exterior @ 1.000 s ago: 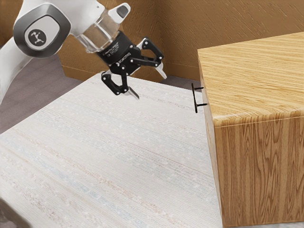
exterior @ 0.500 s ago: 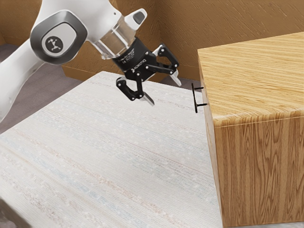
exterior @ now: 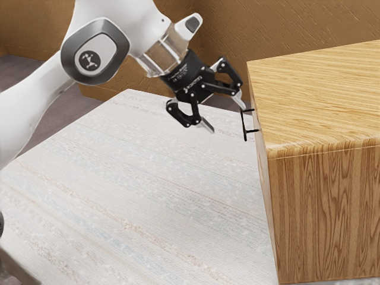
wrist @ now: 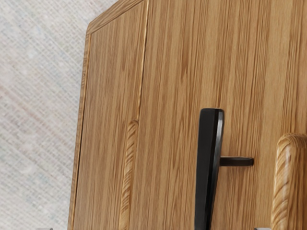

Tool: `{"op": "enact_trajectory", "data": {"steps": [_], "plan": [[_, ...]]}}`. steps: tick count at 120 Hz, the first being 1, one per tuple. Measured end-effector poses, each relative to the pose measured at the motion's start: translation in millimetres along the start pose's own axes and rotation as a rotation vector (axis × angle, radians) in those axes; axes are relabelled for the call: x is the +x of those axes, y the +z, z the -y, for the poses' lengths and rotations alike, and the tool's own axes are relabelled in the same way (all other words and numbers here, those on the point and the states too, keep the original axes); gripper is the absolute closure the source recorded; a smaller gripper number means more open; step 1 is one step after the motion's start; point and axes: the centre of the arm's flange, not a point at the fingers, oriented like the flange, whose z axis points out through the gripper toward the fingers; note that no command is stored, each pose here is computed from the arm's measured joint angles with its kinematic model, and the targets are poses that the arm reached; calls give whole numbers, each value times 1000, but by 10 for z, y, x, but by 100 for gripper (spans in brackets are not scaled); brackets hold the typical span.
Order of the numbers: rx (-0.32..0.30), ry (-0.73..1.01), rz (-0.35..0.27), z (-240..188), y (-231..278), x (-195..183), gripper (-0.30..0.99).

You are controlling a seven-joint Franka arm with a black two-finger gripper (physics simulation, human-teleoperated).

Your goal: Pull the drawer handle with one arm to open the drawer

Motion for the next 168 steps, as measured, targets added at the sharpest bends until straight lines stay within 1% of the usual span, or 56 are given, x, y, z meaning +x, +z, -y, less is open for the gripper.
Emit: {"op": "enact_trajectory", "data": {"steps": [22,54,89,138,168], "plan": [[-9,2,12,-11,22,-8,20],[11,-12,20,40,167,75,26],[-2,-3,37,12,189,24,32],[-3,9,32,-18,180,-29,52],[9,19,13,-13,152,-83,56]]}}
